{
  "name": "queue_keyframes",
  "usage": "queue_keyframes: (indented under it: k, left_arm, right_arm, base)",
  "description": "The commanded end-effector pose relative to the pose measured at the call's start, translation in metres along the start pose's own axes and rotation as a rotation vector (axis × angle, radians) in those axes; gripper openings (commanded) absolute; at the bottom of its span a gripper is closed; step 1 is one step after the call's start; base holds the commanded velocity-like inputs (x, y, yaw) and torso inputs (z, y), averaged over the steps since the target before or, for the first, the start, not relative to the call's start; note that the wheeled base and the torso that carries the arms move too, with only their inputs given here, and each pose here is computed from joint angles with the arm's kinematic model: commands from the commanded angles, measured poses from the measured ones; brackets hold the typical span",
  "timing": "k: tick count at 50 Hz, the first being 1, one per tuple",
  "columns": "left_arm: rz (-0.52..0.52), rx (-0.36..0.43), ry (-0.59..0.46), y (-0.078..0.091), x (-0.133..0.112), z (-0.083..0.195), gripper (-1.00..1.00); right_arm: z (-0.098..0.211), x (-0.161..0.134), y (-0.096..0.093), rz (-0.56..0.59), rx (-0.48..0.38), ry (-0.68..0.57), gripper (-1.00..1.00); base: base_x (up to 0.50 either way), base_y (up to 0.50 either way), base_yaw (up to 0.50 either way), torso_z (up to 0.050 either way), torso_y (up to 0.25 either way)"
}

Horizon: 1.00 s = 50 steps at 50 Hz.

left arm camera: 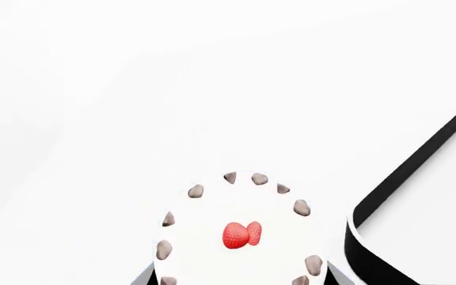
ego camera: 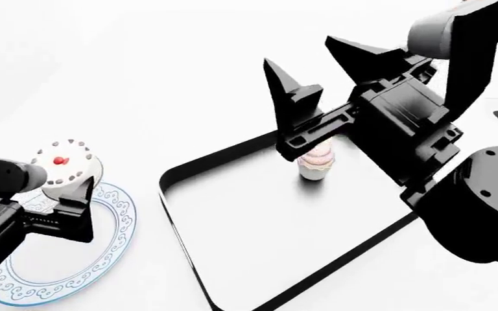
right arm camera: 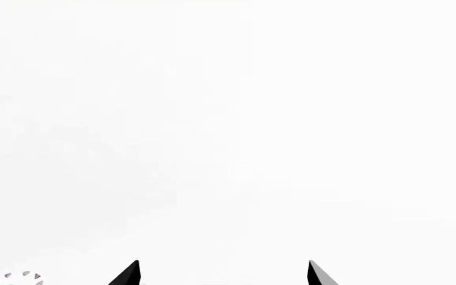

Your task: Move the dessert items from the plate to the tray.

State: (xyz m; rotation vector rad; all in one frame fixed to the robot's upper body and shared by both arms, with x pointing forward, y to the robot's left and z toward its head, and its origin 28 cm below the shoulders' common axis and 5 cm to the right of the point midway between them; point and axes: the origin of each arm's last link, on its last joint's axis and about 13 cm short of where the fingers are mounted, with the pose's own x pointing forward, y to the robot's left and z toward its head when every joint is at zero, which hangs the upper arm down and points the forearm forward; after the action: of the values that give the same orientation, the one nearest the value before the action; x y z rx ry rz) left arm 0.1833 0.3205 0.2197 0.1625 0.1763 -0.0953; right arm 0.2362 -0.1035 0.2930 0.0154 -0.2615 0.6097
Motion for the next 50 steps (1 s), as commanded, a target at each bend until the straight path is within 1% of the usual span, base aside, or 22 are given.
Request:
queue_keyframes:
  k: [1, 5, 9, 15, 20, 24, 30, 35, 44, 50]
  left_arm:
    - [-0.142, 0.091, -0.059, -0.02, 0.017, 0.044, -1.0]
    - [-0.245, 0.13, -0.076, -0.037, 0.034, 0.06, -1.0]
    - [-0.363, 0.155, -0.078, -0.059, 0.06, 0.064, -1.0]
    - [-0.507, 0.171, -0.082, -0.087, 0.089, 0.065, -1.0]
    - [-0.584, 0.175, -0.093, -0.107, 0.1, 0.063, -1.0]
    - [-0.627, 0.175, -0.1, -0.119, 0.104, 0.062, -1.0]
    - [-0.663, 0.163, -0.097, -0.129, 0.11, 0.059, -1.0]
    - [-0.706, 0.157, -0.084, -0.136, 0.109, 0.051, -1.0]
    - [-0.709, 0.156, -0.056, -0.133, 0.106, 0.046, -1.0]
    - [-0.688, 0.163, -0.031, -0.127, 0.106, 0.042, -1.0]
  right_arm:
    - [0.051, 0.003, -0.011, -0.135, -0.012, -0.217, 1.0]
    - [0.062, 0.001, -0.011, -0.156, -0.023, -0.26, 1.0]
    - [0.068, -0.004, -0.008, -0.164, -0.039, -0.291, 1.0]
    - [0.067, -0.007, -0.008, -0.179, -0.049, -0.281, 1.0]
    - [0.063, -0.006, -0.011, -0.187, -0.047, -0.263, 1.0]
    - [0.061, -0.006, -0.012, -0.191, -0.046, -0.251, 1.0]
    - [0.059, -0.006, -0.012, -0.193, -0.045, -0.237, 1.0]
    - [0.057, -0.006, -0.013, -0.192, -0.046, -0.228, 1.0]
    - [0.051, -0.003, -0.015, -0.193, -0.041, -0.206, 1.0]
    - [0.047, 0.0, -0.016, -0.189, -0.033, -0.195, 1.0]
  base:
    - [0.0, 0.0, 0.0, 0.0, 0.0]
    - [0.0, 0.0, 0.0, 0.0, 0.0]
    - [0.0, 0.0, 0.0, 0.0, 0.0]
    - [0.0, 0.0, 0.0, 0.0, 0.0]
    - [0.0, 0.0, 0.0, 0.0, 0.0]
    - [0.0, 0.0, 0.0, 0.0, 0.0]
    - [0.0, 0.0, 0.0, 0.0, 0.0]
    - [0.0, 0.0, 0.0, 0.0, 0.0]
    - [0.0, 0.0, 0.0, 0.0, 0.0]
    - [0.0, 0.0, 0.0, 0.0, 0.003]
